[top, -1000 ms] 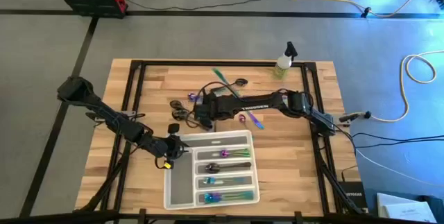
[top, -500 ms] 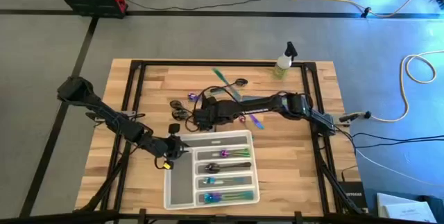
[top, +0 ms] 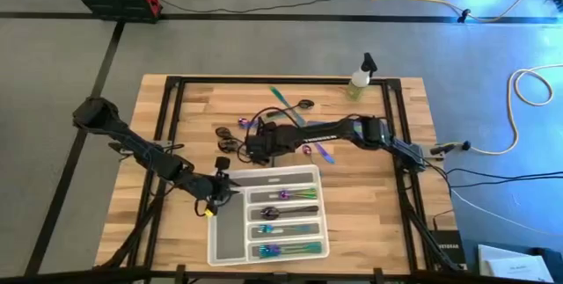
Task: Sort silverware
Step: Put the blue fork into the white silverware tray
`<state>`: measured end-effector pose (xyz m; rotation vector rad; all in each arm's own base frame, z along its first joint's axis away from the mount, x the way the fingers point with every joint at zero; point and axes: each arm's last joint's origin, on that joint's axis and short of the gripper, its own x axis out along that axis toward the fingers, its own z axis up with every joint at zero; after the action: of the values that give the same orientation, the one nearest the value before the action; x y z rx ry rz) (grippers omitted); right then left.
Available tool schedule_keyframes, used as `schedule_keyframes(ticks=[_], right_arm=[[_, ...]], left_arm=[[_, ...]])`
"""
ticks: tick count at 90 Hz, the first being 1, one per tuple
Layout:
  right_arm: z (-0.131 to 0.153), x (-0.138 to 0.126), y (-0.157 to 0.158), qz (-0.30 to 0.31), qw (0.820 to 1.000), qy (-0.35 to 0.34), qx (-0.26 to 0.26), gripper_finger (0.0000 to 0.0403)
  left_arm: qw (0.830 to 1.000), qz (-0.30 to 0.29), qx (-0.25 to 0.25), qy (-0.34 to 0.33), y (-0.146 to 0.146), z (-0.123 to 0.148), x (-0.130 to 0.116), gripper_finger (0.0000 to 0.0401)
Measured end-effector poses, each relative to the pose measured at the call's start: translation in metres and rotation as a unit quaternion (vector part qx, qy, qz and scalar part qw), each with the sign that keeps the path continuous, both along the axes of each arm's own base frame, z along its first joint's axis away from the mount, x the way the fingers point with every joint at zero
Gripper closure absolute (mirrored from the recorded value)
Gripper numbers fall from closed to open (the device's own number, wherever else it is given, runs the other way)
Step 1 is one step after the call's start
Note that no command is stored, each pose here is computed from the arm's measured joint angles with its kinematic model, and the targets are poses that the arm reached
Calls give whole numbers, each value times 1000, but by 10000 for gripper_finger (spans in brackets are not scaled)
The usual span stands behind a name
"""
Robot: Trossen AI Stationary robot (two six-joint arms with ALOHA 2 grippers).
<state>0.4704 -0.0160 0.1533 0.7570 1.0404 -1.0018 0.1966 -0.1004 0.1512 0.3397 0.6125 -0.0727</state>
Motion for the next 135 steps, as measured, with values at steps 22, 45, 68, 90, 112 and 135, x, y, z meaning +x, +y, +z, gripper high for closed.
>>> schedule_keyframes(ticks=[22,45,68,90,112,135], right_arm=[[-9,-1,-6,-16,1000,-8,18,276],[-19,-5,-18,-44,999,-11,18,276],[-23,-5,-18,-41,999,-10,7,326],[-27,-4,-17,-35,999,-9,-2,375],[-25,-3,-17,24,1000,8,-8,398],[-2,9,-17,86,996,-2,-1,402]], left_arm=[[999,-19,28,1,0,0,0,329],[999,-27,39,2,0,0,0,329],[999,-20,32,5,0,-1,0,329],[999,-17,28,5,0,-1,0,329],[999,-15,28,8,1,-1,-1,329],[999,-16,28,8,1,-1,-1,329]])
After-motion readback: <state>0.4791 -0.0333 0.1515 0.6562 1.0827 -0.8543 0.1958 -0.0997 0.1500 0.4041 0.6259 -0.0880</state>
